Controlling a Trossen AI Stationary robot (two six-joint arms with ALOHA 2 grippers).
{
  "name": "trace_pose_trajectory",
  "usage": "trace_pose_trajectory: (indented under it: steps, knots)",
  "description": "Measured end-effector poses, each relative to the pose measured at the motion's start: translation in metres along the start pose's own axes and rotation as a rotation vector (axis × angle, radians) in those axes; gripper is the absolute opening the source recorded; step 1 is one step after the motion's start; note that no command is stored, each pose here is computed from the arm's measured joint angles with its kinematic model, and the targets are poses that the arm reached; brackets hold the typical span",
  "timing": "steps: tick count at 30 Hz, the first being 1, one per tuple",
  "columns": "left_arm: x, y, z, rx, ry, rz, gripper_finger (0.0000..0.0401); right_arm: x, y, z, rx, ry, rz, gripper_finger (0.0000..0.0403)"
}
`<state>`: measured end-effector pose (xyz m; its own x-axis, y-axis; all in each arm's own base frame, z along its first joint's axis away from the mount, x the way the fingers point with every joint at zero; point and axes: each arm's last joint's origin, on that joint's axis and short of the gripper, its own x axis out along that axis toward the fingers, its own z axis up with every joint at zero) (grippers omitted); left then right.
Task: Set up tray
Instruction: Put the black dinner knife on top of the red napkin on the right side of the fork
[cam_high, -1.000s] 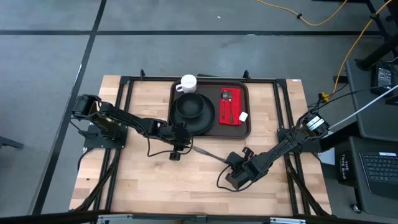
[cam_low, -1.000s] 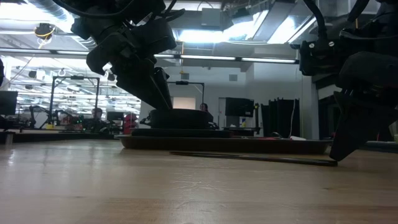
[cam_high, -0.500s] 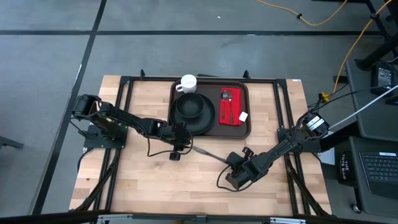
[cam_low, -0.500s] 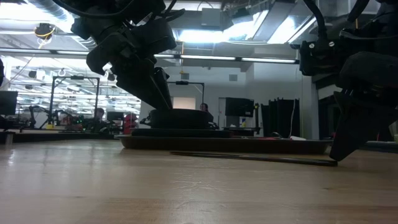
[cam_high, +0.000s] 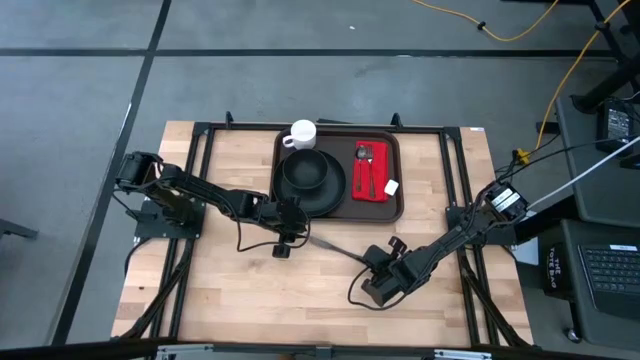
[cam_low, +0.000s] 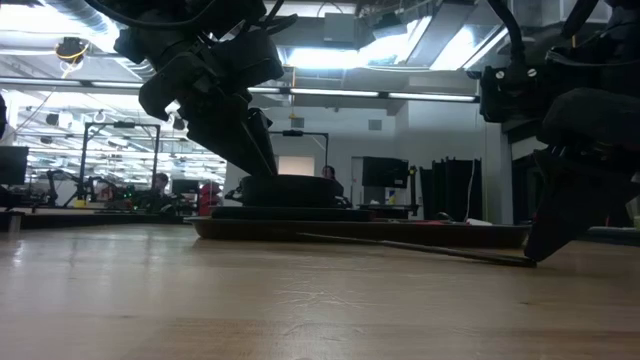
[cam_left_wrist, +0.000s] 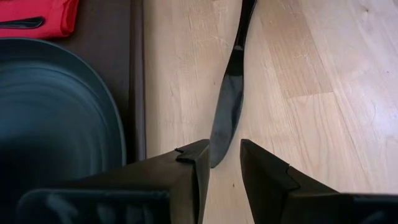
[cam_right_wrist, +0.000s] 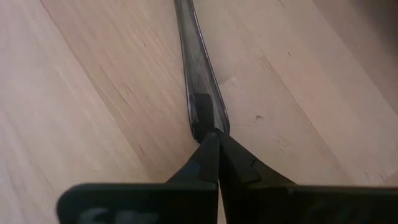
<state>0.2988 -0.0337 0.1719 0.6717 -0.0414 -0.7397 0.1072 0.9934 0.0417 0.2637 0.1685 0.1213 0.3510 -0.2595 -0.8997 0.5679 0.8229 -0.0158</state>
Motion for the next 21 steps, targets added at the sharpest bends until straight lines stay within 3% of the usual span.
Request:
trace_pose_trajectory:
  steps: [9,21]
  knots:
    - [0.0,0.0,0.0003,0.0,-0.003,0.0,0.0088,0.001,0.0001,-0.0007,0.0,0.011,0.004,0.0]
    - [-0.0004,0.0004,0.0073,0.092,-0.075,0.017,0.0173,0.0017,-0.0001,-0.0014,-0.005,0.021,0.004,0.0]
